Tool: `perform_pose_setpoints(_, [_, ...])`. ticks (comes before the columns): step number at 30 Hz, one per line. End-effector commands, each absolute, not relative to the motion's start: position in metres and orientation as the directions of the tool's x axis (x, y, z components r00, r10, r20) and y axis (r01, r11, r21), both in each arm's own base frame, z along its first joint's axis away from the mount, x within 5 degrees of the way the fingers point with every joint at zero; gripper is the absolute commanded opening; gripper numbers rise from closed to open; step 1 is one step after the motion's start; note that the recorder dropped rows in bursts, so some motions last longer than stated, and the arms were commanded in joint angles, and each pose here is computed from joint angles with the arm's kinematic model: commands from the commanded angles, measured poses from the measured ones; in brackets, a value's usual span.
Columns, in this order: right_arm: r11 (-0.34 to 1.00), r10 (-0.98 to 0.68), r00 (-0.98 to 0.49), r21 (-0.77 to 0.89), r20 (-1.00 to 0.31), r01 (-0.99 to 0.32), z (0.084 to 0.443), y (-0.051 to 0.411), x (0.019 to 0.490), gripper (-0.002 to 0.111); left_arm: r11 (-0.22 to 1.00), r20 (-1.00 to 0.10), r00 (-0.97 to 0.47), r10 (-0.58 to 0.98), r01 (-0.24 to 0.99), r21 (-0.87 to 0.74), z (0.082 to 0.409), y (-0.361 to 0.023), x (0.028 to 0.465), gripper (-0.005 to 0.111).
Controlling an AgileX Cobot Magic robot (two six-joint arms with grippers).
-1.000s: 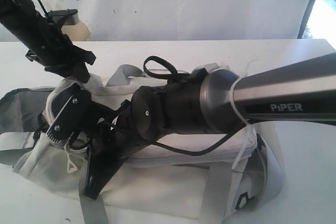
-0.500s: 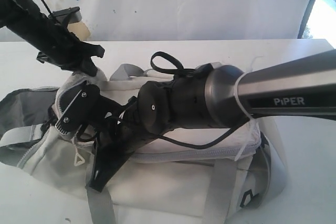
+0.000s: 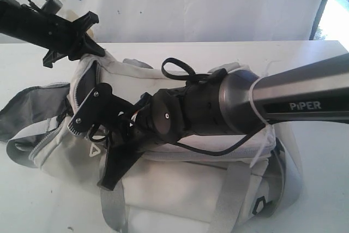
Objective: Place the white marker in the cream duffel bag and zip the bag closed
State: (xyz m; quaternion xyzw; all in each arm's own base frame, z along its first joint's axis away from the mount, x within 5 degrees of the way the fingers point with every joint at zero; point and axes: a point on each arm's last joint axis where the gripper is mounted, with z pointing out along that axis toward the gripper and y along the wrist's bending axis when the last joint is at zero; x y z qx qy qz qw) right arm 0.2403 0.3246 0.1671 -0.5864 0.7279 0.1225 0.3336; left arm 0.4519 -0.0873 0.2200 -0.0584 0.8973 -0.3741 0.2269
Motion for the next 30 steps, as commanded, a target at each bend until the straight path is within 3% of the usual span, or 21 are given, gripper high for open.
perform_pose_setpoints(1, [0.288, -0.805, -0.178, -0.11, -0.566, -0.951, 0.158, 0.316, 0.229, 0.0, 0.65, -0.4, -0.797, -0.453, 0.012, -0.76, 0.238, -0.063, 0.466, 0.0])
perform_pose_setpoints(7, [0.361, -0.74, -0.199, -0.129, -0.643, -0.923, 0.174, 0.318, 0.234, 0.0, 0.75, -0.467, -0.8, -0.377, 0.032, -0.66, 0.23, -0.05, 0.465, 0.0])
perform_pose_setpoints(11, [0.358, -0.751, -0.213, -0.114, -0.625, -0.927, 0.169, 0.318, 0.233, 0.0, 0.73, -0.452, -0.832, -0.322, 0.086, -0.678, 0.231, -0.056, 0.461, 0.004])
perform_pose_setpoints(17, [0.353, -0.759, -0.213, -0.114, -0.615, -0.929, 0.165, 0.318, 0.233, 0.0, 0.718, -0.485, -0.838, -0.251, 0.175, -0.674, 0.233, -0.06, 0.458, 0.049])
perform_pose_setpoints(21, [0.355, -0.753, -0.209, -0.118, -0.625, -0.927, 0.169, 0.318, 0.233, 0.0, 0.728, -0.541, -0.824, -0.168, 0.266, -0.632, 0.245, -0.061, 0.452, 0.067])
perform_pose_setpoints(24, [0.358, -0.748, -0.206, -0.122, -0.631, -0.926, 0.17, 0.318, 0.234, 0.0, 0.712, -0.517, -0.849, -0.105, 0.299, -0.635, 0.26, -0.064, 0.439, 0.065])
perform_pose_setpoints(27, [0.451, -0.69, -0.297, -0.073, -0.66, -0.889, 0.172, 0.316, 0.24, 0.0, 0.753, -0.394, -0.918, -0.051, 0.224, -0.619, 0.269, -0.061, 0.42, 0.053])
perform_pose_setpoints(30, [0.493, -0.661, -0.324, -0.066, -0.677, -0.867, 0.176, 0.312, 0.25, 0.008, 0.767, -0.326, -0.945, 0.008, 0.215, -0.605, 0.277, -0.059, 0.405, 0.049])
